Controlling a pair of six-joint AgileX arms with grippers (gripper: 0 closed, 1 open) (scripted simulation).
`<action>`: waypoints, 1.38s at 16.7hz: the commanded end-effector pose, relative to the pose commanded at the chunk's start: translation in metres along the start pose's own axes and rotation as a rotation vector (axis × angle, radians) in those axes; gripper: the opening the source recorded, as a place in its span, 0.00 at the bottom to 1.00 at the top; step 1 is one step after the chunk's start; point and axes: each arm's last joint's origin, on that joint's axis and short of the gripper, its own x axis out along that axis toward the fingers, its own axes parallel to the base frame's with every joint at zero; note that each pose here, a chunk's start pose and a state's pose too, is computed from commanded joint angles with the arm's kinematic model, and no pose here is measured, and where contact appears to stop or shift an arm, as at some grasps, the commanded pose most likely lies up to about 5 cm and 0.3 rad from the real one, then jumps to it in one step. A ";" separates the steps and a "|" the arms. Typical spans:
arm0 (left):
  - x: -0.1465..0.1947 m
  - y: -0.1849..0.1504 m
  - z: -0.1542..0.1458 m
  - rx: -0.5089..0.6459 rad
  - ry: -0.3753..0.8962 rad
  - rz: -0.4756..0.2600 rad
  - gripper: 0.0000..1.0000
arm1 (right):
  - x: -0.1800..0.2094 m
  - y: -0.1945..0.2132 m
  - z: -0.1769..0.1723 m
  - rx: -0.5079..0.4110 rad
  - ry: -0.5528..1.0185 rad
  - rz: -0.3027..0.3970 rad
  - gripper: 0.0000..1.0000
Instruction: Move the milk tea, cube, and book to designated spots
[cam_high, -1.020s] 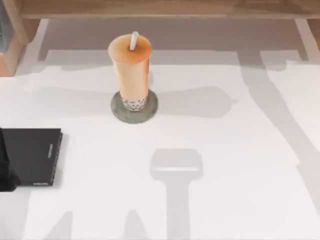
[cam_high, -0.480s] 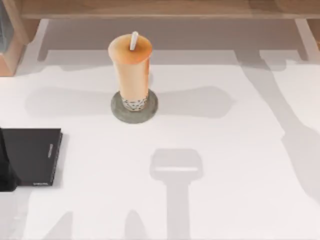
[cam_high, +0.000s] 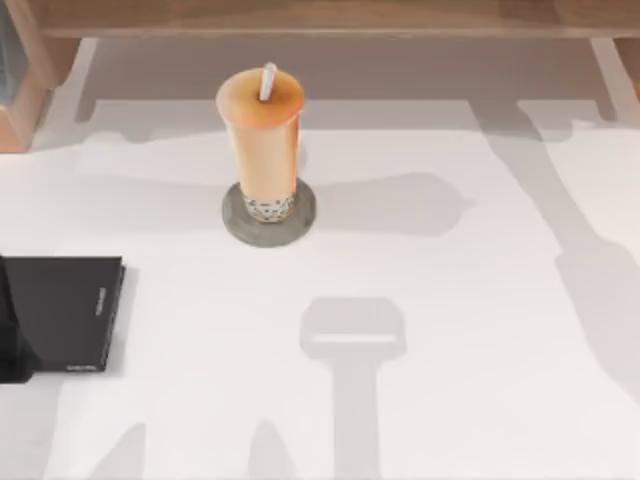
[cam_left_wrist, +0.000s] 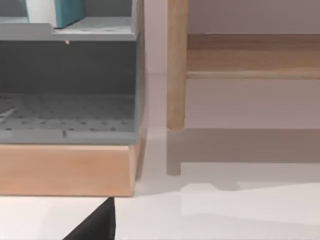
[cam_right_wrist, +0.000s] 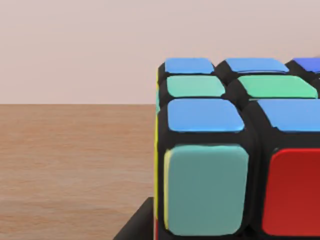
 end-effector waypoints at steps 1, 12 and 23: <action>0.000 0.000 0.000 0.000 0.000 0.000 1.00 | 0.000 0.000 0.000 0.000 0.000 0.000 0.08; 0.000 0.000 0.000 0.000 0.000 0.000 1.00 | 0.000 0.000 0.000 0.000 0.000 0.000 0.90; 0.000 0.000 0.000 0.000 0.000 0.000 1.00 | -0.001 0.001 0.000 0.000 -0.001 0.003 1.00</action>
